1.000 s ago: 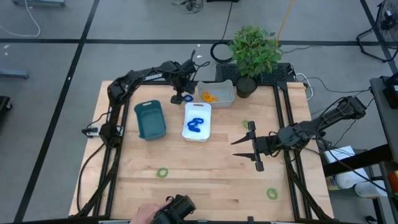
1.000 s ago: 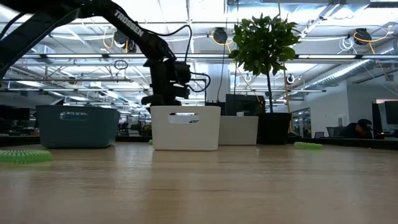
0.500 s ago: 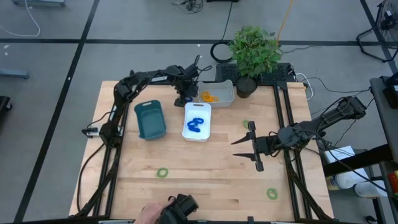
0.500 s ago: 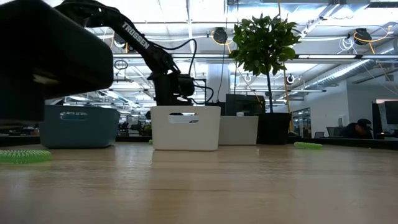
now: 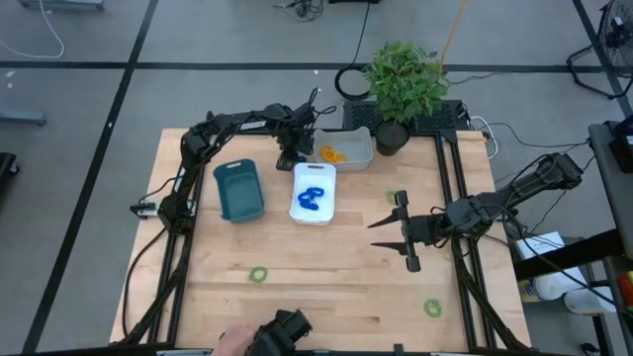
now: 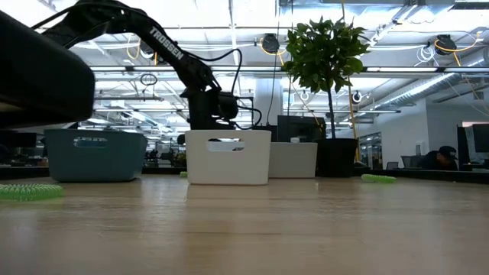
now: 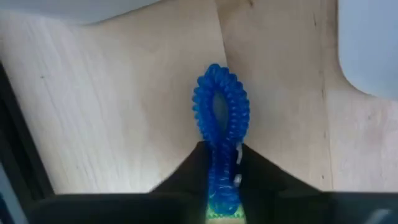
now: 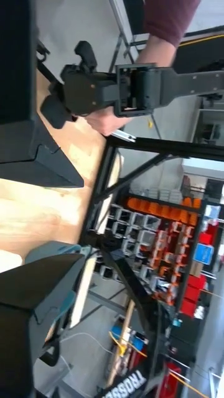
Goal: Sort spring keychains
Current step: Put the blue spring keychain into the white bin
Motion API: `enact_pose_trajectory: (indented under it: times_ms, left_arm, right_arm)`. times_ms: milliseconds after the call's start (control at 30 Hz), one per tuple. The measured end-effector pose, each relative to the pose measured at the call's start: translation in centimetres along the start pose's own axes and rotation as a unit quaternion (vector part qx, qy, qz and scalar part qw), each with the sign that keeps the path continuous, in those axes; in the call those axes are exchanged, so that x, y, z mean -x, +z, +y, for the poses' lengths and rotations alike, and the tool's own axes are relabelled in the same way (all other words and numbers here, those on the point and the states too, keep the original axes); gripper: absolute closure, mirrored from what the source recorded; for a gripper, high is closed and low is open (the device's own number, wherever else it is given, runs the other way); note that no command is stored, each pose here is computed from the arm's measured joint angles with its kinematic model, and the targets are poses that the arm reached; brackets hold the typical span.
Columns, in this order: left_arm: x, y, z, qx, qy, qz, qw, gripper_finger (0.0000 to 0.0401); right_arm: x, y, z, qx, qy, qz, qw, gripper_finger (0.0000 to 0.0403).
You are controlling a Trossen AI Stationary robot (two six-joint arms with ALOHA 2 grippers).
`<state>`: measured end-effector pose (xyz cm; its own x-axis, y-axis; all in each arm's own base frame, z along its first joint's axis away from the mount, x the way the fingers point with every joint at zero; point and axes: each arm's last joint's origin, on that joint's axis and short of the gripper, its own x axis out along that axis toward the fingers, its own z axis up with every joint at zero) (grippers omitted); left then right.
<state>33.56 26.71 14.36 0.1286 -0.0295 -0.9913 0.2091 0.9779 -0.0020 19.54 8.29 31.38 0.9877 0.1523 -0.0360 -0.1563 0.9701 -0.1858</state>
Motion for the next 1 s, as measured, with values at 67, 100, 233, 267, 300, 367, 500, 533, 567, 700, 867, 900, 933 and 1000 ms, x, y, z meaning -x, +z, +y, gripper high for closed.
enact_pose_trajectory:
  times_ms: [67, 100, 233, 267, 300, 367, 500, 533, 567, 700, 867, 900, 933, 1000]
  left_arm:
    - [0.1, 0.0, 0.0, 0.005, -0.001, 0.002, 1.000, 0.0372]
    - [0.1, 0.0, 0.0, 0.009, -0.003, 0.002, 1.000, 0.0373]
    - [0.1, -0.1, 0.0, 0.029, -0.006, -0.001, 1.000, 0.0373]
    - [0.2, 0.0, 0.0, 0.033, -0.004, 0.003, 0.999, 0.0373]
    - [0.3, 0.0, 0.0, 0.039, 0.000, 0.006, 0.999, 0.0373]
    - [0.7, 0.0, -0.1, 0.046, 0.007, 0.015, 0.999, 0.0373]
    - [2.5, -0.1, -0.3, 0.049, 0.031, 0.014, 0.998, 0.0373]
    - [3.3, 0.0, -0.4, 0.048, 0.041, 0.010, 0.998, 0.0374]
    - [3.9, -0.1, -0.5, 0.049, 0.049, 0.010, 0.998, 0.0374]
    - [6.3, -0.4, -1.4, 0.046, 0.051, 0.010, 0.998, 0.0381]
    - [10.2, -1.2, -3.0, 0.046, 0.051, -0.003, 0.998, 0.0384]
    - [10.9, -1.3, -3.4, 0.048, 0.051, -0.005, 0.998, 0.0384]
    - [11.6, -1.3, -3.8, 0.049, 0.052, -0.007, 0.997, 0.0384]
    - [13.3, -1.6, -4.8, 0.059, 0.057, -0.014, 0.997, 0.0384]
  right_arm:
    - [0.0, 0.1, 0.0, 0.001, -0.001, -0.005, 1.000, 0.0232]
    - [0.0, 0.1, 0.0, 0.000, -0.001, -0.007, 1.000, 0.0232]
    - [0.0, 0.2, 0.0, 0.000, -0.001, -0.008, 1.000, 0.0232]
    - [0.0, 0.2, 0.0, 0.000, -0.001, -0.008, 1.000, 0.0232]
    - [0.0, 0.2, 0.0, 0.000, -0.001, -0.008, 1.000, 0.0232]
    - [0.0, 0.2, 0.0, -0.001, -0.002, -0.010, 1.000, 0.0232]
    - [0.0, 0.3, -0.1, -0.002, -0.002, -0.015, 1.000, 0.0232]
    - [0.0, 0.3, -0.1, -0.003, -0.003, -0.017, 1.000, 0.0232]
    - [0.0, 0.3, -0.1, -0.004, -0.003, -0.018, 1.000, 0.0232]
    - [0.0, 0.3, -0.1, -0.004, -0.003, -0.017, 1.000, 0.0232]
    - [0.0, 0.4, -0.1, -0.005, -0.004, -0.019, 1.000, 0.0232]
    - [0.0, 0.4, -0.1, -0.005, -0.004, -0.019, 1.000, 0.0232]
    - [0.0, 0.4, -0.1, -0.005, -0.004, -0.019, 1.000, 0.0232]
    - [0.0, 0.4, -0.1, -0.005, -0.004, -0.019, 1.000, 0.0232]
